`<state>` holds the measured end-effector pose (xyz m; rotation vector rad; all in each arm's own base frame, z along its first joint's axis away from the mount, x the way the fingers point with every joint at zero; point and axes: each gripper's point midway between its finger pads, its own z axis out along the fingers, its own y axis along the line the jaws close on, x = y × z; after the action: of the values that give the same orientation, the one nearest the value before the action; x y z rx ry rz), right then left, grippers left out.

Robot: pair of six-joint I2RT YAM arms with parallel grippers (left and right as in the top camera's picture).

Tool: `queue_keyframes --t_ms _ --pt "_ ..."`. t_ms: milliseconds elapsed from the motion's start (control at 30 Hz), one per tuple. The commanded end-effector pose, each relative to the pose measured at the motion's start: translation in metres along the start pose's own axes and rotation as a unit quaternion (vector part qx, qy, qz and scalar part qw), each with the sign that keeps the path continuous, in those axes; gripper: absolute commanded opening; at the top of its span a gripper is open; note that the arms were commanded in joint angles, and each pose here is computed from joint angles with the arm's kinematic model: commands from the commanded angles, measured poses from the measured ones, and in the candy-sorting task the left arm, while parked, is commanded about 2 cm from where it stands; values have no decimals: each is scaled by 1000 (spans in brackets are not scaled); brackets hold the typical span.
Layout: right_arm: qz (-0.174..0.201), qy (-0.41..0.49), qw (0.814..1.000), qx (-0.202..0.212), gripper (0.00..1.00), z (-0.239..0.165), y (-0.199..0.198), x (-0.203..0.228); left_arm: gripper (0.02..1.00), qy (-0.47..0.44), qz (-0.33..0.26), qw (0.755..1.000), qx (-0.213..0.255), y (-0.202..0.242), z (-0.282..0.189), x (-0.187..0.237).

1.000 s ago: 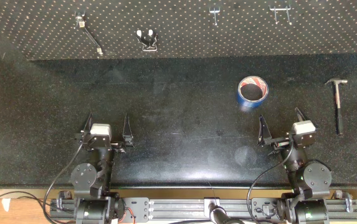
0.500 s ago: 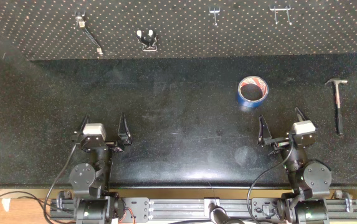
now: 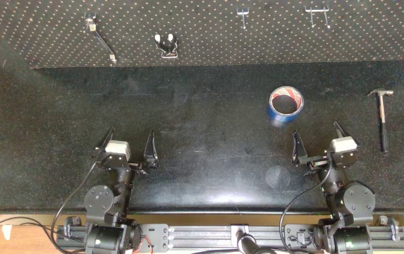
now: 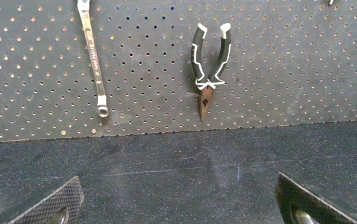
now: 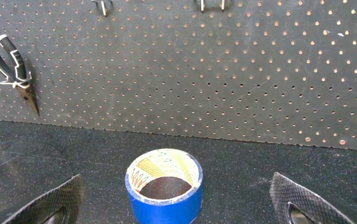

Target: Place Tools Onto Pegboard

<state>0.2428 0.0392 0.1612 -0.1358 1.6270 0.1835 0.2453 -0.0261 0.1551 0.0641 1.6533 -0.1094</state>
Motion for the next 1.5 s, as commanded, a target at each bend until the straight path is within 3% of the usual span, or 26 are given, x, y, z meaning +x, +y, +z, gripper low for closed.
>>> queue_keyframes --t_ms 33,233,333,467,633,733,833,1000,1067,1167,1267,1333,1500 --pt "2 1 1000 -2 976 0 1 1 998 -3 -8 1000 -5 2 -1 -1" --pt "4 -2 1000 -3 976 0 1 0 996 -3 -8 1000 -5 2 -1 -1" --pt "24 -45 999 -11 976 -1 4 -27 996 -3 -8 1000 -5 2 -1 -1" --pt "11 -96 993 -74 976 3 26 -73 996 -3 -8 1000 -5 2 -1 -1" --pt "4 -128 988 -81 976 9 30 -131 996 -3 -8 1000 -5 2 -1 -1" --pt "5 -137 988 -76 976 11 28 -143 996 -3 -8 1000 -5 2 -1 -1" --pt "34 -124 989 -78 976 14 28 -138 996 -3 -8 1000 -5 2 -1 -1" --pt "97 -9 993 -69 976 34 24 -97 996 -3 -8 1000 -5 2 -1 -1" --pt "111 88 988 -56 976 57 21 -80 996 -3 -8 1000 -5 2 -1 -1" --pt "114 225 968 -17 976 80 9 -57 993 -3 -8 1000 -5 2 -1 -1" --pt "124 338 933 13 976 89 1 -22 996 -3 -8 1000 -5 2 -1 -1" --pt "124 381 916 14 976 93 5 -4 996 -3 -8 1000 -5 2 -1 -1" --pt "73 422 902 59 976 111 16 24 996 -3 -8 1000 -5 2 -1 -1"
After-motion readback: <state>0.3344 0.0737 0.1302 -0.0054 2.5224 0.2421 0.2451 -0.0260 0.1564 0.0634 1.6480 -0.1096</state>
